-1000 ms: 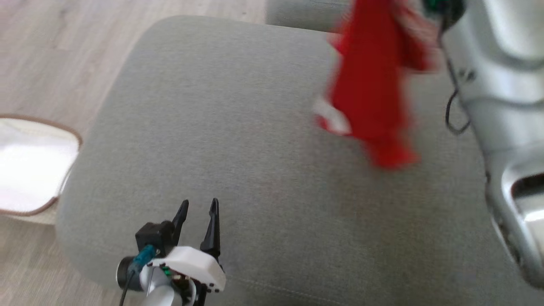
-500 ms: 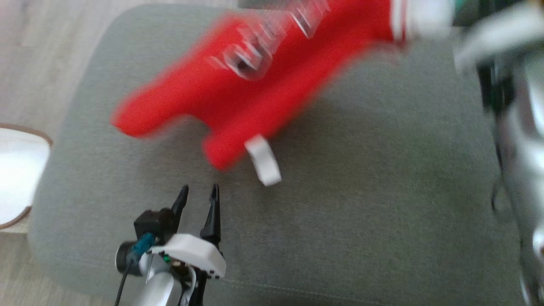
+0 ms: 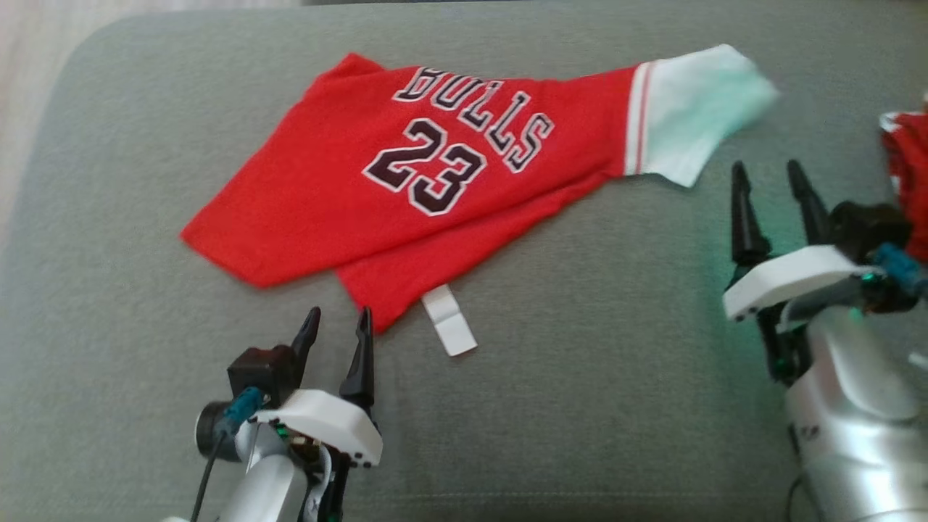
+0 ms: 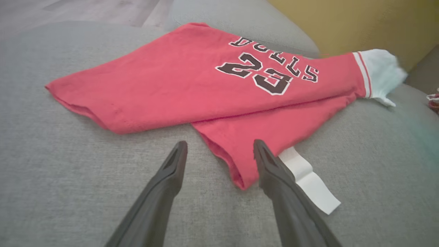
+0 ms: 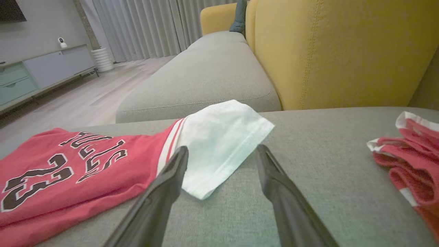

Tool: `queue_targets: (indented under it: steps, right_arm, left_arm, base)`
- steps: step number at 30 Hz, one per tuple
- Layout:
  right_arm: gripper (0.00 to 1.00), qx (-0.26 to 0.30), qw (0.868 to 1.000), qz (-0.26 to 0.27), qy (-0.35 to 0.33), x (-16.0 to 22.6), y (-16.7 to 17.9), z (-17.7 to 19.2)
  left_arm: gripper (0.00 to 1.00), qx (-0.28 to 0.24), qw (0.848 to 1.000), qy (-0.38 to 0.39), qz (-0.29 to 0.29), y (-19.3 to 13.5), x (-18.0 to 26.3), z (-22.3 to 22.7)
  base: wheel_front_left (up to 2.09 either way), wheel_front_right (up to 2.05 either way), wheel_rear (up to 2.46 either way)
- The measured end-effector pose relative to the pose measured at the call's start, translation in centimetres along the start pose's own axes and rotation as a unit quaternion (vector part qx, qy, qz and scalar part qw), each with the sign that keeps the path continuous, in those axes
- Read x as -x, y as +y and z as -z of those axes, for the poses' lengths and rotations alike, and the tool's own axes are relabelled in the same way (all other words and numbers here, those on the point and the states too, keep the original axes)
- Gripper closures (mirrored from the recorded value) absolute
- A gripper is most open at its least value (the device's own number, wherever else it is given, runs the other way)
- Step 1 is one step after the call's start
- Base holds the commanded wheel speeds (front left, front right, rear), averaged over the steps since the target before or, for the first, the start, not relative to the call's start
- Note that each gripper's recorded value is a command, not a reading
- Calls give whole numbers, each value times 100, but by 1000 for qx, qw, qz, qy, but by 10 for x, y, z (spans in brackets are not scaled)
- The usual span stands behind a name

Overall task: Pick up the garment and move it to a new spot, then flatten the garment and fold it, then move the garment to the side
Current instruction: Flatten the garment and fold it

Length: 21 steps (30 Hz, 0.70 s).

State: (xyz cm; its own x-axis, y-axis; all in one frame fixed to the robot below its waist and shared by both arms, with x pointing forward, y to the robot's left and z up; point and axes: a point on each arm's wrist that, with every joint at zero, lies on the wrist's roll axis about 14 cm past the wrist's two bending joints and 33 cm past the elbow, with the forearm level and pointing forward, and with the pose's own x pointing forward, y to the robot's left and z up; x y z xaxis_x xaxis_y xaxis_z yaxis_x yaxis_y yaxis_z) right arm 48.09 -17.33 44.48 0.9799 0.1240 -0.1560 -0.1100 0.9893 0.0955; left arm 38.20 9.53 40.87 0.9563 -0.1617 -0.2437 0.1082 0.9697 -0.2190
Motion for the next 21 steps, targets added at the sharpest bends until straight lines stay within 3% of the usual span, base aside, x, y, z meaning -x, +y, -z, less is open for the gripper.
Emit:
queue_targets:
  steps: [15, 16, 18, 21]
  right_arm:
    - [0, -20, 999, 38, -7, 36, -17, 7]
    - [0, -20, 999, 40, -7, 36, -18, 7]
    - [0, -20, 999, 42, -9, 38, -20, 5]
    - [0, -20, 999, 43, -13, 39, -20, 2]
  left_arm:
    - [0, 50, 996, 70, 34, -28, -14, 39]
    - [11, 49, 996, 69, 35, -29, -15, 38]
    - [100, 47, 996, 68, 36, -29, -17, 37]
    - [100, 45, 996, 66, 35, -28, -16, 35]
  base:
    - [0, 0, 0]
    - [0, 0, 0]
    - [0, 0, 0]
    - [0, 0, 0]
